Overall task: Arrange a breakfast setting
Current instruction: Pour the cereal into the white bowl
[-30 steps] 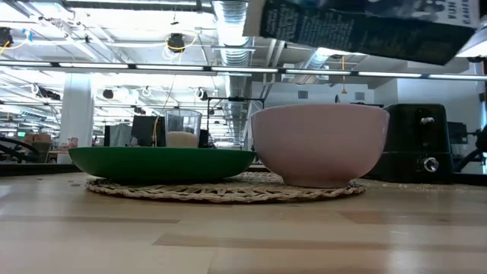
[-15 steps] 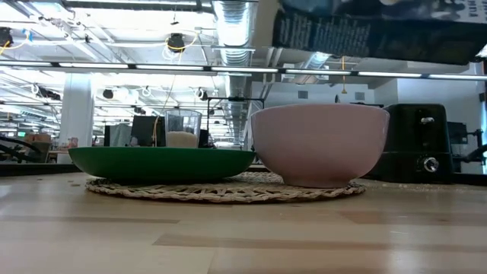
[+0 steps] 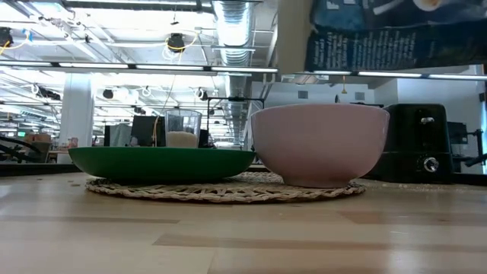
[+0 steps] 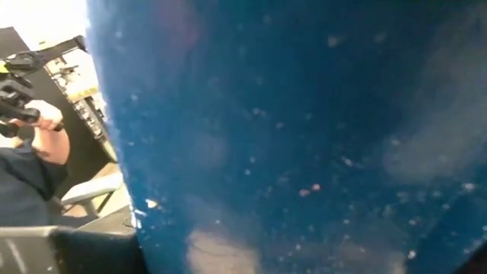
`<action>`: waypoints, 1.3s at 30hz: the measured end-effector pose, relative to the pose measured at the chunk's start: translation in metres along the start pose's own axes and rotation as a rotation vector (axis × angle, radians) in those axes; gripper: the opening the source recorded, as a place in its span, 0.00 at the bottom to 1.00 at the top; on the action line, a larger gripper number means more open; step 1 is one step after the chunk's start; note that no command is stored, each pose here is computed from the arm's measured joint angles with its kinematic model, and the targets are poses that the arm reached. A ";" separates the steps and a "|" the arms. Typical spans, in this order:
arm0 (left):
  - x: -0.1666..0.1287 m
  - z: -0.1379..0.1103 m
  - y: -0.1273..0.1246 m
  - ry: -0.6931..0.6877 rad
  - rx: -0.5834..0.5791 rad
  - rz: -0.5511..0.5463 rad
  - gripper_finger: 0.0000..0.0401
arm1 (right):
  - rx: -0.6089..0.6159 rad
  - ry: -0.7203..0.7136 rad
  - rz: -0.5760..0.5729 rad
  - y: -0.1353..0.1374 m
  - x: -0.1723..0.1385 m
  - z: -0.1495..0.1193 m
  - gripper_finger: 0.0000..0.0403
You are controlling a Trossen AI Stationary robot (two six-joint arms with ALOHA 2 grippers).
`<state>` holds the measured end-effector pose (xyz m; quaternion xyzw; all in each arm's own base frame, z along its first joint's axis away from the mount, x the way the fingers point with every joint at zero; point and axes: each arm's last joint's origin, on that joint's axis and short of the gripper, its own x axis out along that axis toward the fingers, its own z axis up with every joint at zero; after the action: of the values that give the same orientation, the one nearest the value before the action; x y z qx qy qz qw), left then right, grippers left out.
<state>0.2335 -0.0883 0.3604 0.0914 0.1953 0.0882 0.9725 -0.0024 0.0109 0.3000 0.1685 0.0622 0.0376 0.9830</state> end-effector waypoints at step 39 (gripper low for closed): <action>0.023 -0.014 -0.015 0.028 0.009 -0.011 0.43 | 0.115 0.253 -0.094 0.000 0.026 0.034 0.79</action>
<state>0.2504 -0.0960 0.3362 0.0934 0.2096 0.0832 0.9698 0.0280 0.0026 0.3289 0.2152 0.1955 0.0087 0.9567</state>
